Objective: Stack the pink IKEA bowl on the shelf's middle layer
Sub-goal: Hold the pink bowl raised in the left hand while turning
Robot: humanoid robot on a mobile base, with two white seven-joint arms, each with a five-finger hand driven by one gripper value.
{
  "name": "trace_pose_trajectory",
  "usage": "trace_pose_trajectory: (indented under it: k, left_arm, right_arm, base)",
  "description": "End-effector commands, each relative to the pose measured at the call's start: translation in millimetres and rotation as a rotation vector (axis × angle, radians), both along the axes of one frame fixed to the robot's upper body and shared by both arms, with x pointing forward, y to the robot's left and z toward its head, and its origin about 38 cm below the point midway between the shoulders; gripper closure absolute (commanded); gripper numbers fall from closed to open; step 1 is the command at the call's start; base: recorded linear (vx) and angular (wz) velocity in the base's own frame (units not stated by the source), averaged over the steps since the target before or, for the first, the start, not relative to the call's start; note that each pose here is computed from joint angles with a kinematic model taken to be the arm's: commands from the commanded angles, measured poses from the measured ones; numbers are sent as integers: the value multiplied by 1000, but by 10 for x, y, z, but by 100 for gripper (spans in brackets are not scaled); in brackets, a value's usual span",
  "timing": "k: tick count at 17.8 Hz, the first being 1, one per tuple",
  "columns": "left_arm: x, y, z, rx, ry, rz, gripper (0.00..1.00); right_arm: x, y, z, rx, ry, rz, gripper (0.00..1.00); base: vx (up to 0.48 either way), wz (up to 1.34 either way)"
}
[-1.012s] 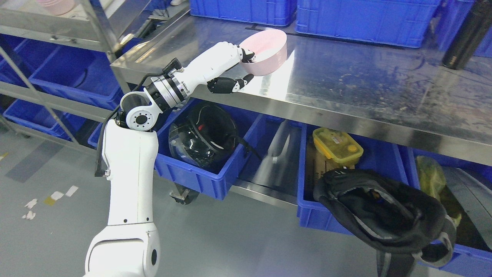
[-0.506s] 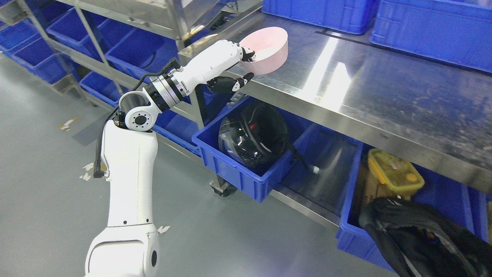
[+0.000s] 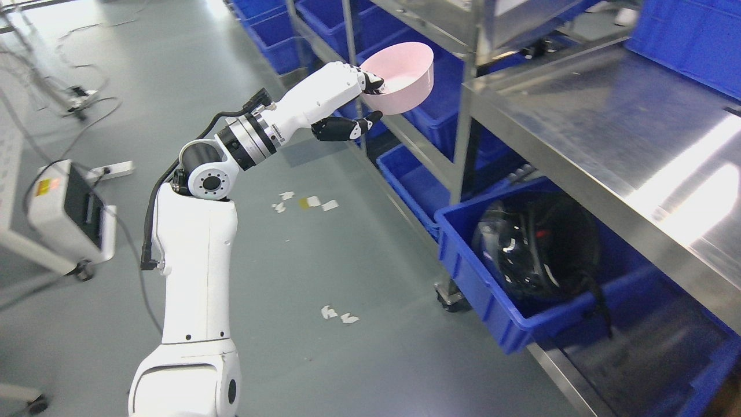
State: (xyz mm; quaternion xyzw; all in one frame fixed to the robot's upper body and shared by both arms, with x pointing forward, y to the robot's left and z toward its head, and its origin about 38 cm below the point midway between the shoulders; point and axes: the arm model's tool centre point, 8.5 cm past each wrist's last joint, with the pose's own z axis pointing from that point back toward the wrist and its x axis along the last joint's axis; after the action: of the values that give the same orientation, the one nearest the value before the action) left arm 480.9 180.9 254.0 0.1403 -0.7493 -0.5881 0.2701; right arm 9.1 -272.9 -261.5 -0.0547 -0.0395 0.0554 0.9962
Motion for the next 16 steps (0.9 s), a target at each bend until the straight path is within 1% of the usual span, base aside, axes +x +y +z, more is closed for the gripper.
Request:
trace_pose_trajectory:
  k: [1,7,16]
  left_arm:
    - [-6,66,1,15,-3,10,98]
    - [-12,73,-19,12,1,11,97]
    - [-11,18,-8,24,-2,-3,97]
  right_arm:
    - [-88,-109,8,-16,5,0,0]
    - [-88,-109,8,-16,5,0,0]
    - [-88,-109,8,-16,5,0,0]
  base:
    - [135,1061]
    - [150,1012]
    - [156,736]
